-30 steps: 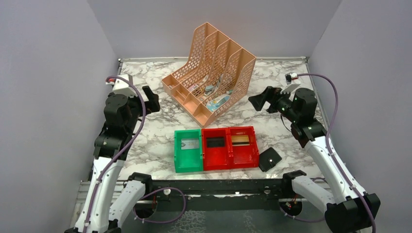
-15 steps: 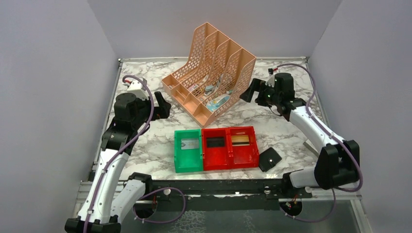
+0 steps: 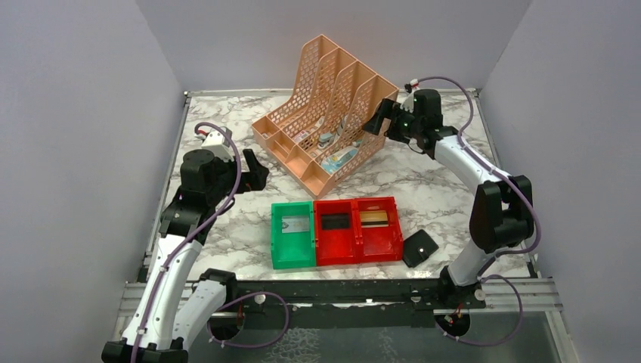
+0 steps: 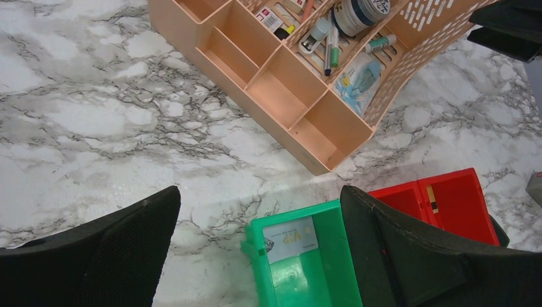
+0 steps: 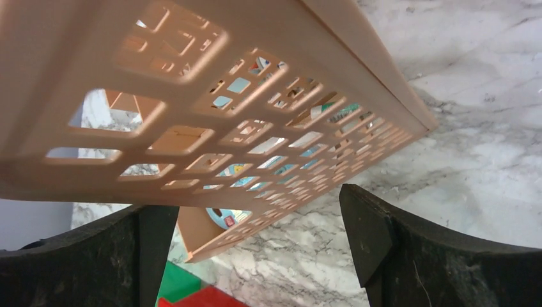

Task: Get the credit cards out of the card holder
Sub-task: Move the distractor to the center of the board, then move the storage box to the center of the board.

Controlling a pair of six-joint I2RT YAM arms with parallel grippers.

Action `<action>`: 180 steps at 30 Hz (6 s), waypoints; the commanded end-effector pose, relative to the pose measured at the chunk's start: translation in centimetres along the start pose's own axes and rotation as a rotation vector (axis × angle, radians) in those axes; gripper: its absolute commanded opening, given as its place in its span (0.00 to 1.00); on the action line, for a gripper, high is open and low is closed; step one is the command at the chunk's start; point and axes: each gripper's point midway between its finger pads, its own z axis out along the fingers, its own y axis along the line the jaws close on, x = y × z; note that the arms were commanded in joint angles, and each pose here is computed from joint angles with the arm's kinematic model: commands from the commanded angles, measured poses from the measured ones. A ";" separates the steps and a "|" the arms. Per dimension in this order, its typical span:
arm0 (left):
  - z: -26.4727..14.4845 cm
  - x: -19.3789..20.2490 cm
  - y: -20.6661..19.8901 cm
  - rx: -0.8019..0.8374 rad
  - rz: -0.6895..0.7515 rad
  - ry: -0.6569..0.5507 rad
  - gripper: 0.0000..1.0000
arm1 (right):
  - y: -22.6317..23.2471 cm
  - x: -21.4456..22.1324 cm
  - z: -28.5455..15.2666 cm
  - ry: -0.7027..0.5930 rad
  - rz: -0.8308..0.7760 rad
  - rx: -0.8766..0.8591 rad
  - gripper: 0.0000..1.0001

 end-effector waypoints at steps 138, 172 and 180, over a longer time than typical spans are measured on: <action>25.4 -6.8 -5.7 0.220 0.196 0.193 0.93 | 2.0 17.4 -4.7 0.183 -0.404 0.330 0.36; 12.7 2.8 -4.4 0.232 0.080 0.237 0.93 | -5.9 2.9 4.0 -0.013 -0.259 0.449 0.34; 11.6 5.2 -4.5 0.235 0.041 0.262 0.93 | -7.6 2.3 5.5 -0.010 -0.172 0.477 0.31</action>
